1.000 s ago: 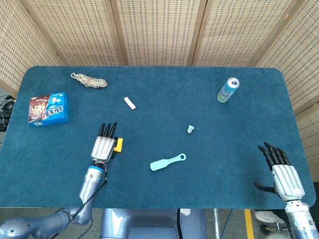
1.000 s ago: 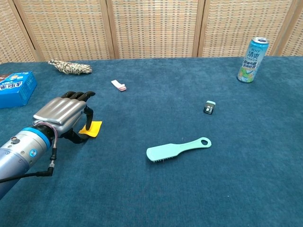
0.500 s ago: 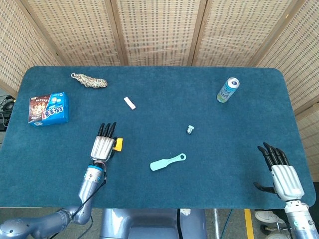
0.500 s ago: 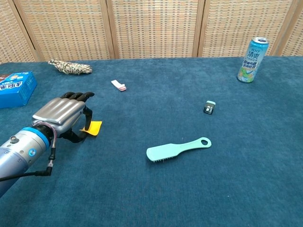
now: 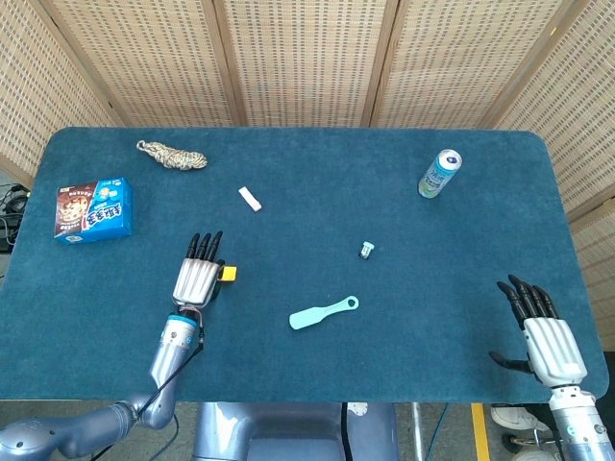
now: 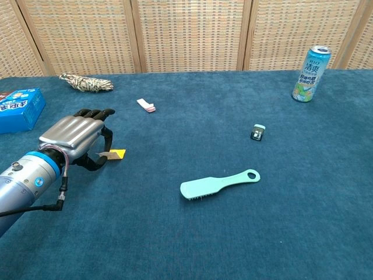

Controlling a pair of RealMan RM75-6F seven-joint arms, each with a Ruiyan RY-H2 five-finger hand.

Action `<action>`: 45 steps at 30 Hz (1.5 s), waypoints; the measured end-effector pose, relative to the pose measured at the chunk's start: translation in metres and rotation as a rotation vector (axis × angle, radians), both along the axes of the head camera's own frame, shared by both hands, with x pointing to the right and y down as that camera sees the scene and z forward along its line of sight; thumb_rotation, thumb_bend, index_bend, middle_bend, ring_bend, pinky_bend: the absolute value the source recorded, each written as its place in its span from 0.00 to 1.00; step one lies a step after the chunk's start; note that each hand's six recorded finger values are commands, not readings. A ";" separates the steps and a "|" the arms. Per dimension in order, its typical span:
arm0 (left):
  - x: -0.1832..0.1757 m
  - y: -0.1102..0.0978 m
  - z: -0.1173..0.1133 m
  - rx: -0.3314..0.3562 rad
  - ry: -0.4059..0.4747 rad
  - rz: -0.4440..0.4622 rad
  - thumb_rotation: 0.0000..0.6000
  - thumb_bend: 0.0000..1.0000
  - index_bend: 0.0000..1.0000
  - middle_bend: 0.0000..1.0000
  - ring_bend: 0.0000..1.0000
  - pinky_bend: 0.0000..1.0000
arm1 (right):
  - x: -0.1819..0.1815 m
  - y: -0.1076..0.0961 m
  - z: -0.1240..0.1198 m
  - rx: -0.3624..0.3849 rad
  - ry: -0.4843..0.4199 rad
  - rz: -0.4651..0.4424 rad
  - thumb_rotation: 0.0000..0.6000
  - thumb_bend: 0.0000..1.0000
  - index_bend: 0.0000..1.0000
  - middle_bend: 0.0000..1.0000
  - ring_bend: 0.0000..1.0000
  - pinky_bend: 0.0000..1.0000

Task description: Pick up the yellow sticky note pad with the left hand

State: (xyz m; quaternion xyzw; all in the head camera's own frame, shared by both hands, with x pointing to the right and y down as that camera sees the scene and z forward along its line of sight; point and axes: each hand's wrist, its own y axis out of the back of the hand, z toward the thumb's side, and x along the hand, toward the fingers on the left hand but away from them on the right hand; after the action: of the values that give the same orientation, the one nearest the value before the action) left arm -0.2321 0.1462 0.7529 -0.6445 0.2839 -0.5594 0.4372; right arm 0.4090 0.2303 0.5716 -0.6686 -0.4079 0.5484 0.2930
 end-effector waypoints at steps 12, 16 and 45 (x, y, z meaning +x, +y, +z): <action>-0.002 -0.028 0.005 0.010 -0.024 -0.025 1.00 0.48 0.59 0.00 0.00 0.00 | 0.002 -0.001 0.002 -0.007 0.003 0.005 1.00 0.00 0.00 0.00 0.00 0.00; 0.002 -0.037 0.001 0.025 0.005 -0.043 1.00 0.48 0.59 0.00 0.00 0.00 | 0.003 -0.002 0.003 -0.009 0.003 0.008 1.00 0.00 0.00 0.00 0.00 0.00; -0.009 -0.042 -0.132 -0.349 0.852 -0.358 1.00 0.46 0.59 0.00 0.00 0.00 | 0.006 -0.003 0.000 0.025 0.060 0.019 1.00 0.00 0.00 0.00 0.00 0.00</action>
State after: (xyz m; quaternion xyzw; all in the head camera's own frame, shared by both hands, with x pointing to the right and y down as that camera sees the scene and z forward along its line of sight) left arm -0.2406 0.1041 0.6211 -0.8205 0.4457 -0.3520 0.0647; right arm 0.4148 0.2277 0.5719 -0.6444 -0.4121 0.5658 0.3080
